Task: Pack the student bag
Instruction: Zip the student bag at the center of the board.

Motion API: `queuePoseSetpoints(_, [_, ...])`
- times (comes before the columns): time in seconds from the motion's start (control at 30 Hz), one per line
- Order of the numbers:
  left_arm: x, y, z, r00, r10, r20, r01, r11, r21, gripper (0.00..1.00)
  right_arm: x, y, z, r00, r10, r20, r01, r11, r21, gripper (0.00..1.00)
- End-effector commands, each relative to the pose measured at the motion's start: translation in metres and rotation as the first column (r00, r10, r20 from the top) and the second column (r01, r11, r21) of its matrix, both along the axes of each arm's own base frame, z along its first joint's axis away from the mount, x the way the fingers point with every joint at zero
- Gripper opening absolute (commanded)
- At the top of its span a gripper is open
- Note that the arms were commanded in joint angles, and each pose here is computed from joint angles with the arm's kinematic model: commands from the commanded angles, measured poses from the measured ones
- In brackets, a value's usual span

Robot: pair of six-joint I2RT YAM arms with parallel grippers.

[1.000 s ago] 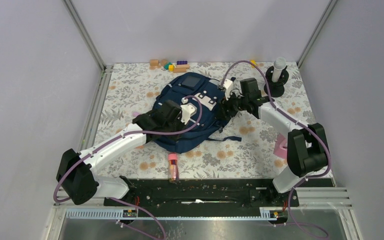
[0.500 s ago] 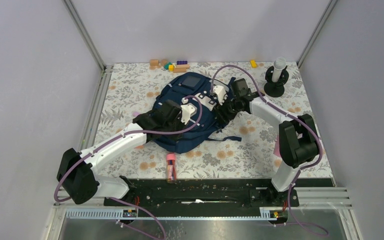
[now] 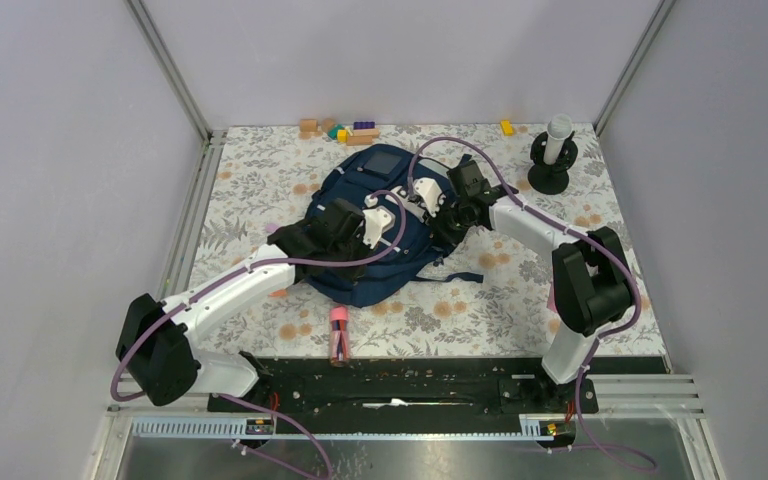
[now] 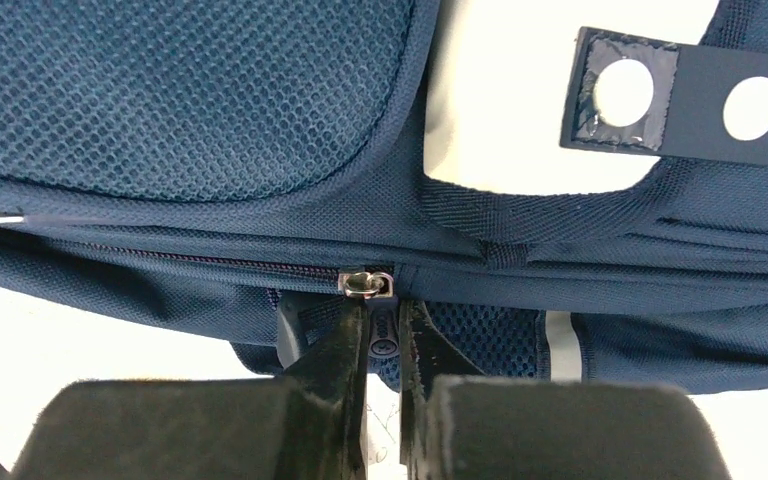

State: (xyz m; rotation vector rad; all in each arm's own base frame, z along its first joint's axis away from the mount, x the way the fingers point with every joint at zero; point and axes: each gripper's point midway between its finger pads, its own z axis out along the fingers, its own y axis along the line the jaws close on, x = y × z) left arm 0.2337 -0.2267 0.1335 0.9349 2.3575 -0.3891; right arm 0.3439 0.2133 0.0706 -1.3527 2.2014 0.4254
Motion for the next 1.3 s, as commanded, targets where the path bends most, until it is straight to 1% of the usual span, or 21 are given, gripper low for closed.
queuePoseSetpoints(0.0, [0.021, -0.02, 0.033, 0.997, 0.025, 0.067, -0.018, 0.993, -0.115, 0.0, 0.0, 0.007, 0.017, 0.999, -0.033, 0.036, 0.032, 0.999, 0.04, 0.0])
queuePoseSetpoints(0.17, [0.02, -0.039, 0.037, 0.999, 0.032, 0.02, -0.028, 0.978, -0.207, 0.0, -0.012, 0.005, 0.037, 0.988, -0.136, 0.077, 0.127, 0.986, 0.113, 0.0])
queuePoseSetpoints(0.27, [0.021, -0.047, 0.038, 0.999, 0.041, 0.0, -0.04, 0.972, -0.233, 0.0, -0.023, 0.004, 0.046, 0.981, -0.17, 0.099, 0.155, 0.978, 0.143, 0.0])
queuePoseSetpoints(0.37, [0.023, -0.055, 0.041, 0.999, 0.04, 0.001, -0.039, 0.968, -0.248, 0.0, -0.034, 0.006, 0.05, 0.977, -0.178, 0.116, 0.158, 0.973, 0.167, 0.0])
queuePoseSetpoints(0.5, [0.027, -0.072, 0.051, 0.999, 0.043, 0.009, -0.038, 0.953, -0.302, 0.0, -0.052, 0.01, 0.051, 0.977, -0.186, 0.1, 0.165, 0.968, 0.188, 0.0])
queuePoseSetpoints(0.67, [0.036, -0.093, 0.06, 0.999, 0.036, -0.004, -0.035, 0.932, -0.361, 0.0, -0.07, 0.014, 0.056, 0.971, -0.212, 0.111, 0.183, 0.956, 0.228, 0.0])
queuePoseSetpoints(0.87, [0.037, -0.113, 0.061, 1.0, 0.009, -0.011, -0.013, 0.912, -0.41, 0.0, -0.084, 0.013, 0.056, 0.958, -0.268, 0.098, 0.232, 0.931, 0.281, 0.0])
queuePoseSetpoints(1.03, [0.029, -0.13, 0.066, 0.999, -0.05, 0.008, 0.049, 0.886, -0.461, 0.01, -0.1, 0.024, 0.057, 0.956, -0.274, 0.1, 0.229, 0.917, 0.327, 0.0])
queuePoseSetpoints(1.1, [0.028, -0.132, 0.066, 0.999, -0.054, 0.006, 0.051, 0.881, -0.47, 0.17, -0.103, 0.024, 0.057, 0.949, -0.299, 0.101, 0.252, 0.91, 0.328, 0.0])
queuePoseSetpoints(1.13, [0.027, -0.132, 0.067, 0.998, -0.056, -0.002, 0.048, 0.881, -0.471, 0.28, -0.103, 0.022, 0.059, 0.941, -0.321, 0.108, 0.27, 0.903, 0.334, 0.0])
queuePoseSetpoints(1.17, [0.026, -0.13, 0.071, 0.998, -0.06, 0.003, 0.054, 0.883, -0.467, 0.42, -0.102, 0.019, 0.06, 0.932, -0.347, 0.108, 0.294, 0.894, 0.337, 0.0])
queuePoseSetpoints(1.2, [0.027, -0.127, 0.076, 0.998, -0.055, 0.019, 0.058, 0.888, -0.456, 0.52, -0.103, 0.015, 0.061, 0.922, -0.371, 0.108, 0.316, 0.885, 0.341, 0.0])
queuePoseSetpoints(1.27, [0.03, -0.116, 0.092, 0.997, -0.035, 0.074, 0.065, 0.894, -0.444, 0.67, -0.101, 0.008, 0.063, 0.906, -0.405, 0.125, 0.342, 0.873, 0.347, 0.0])
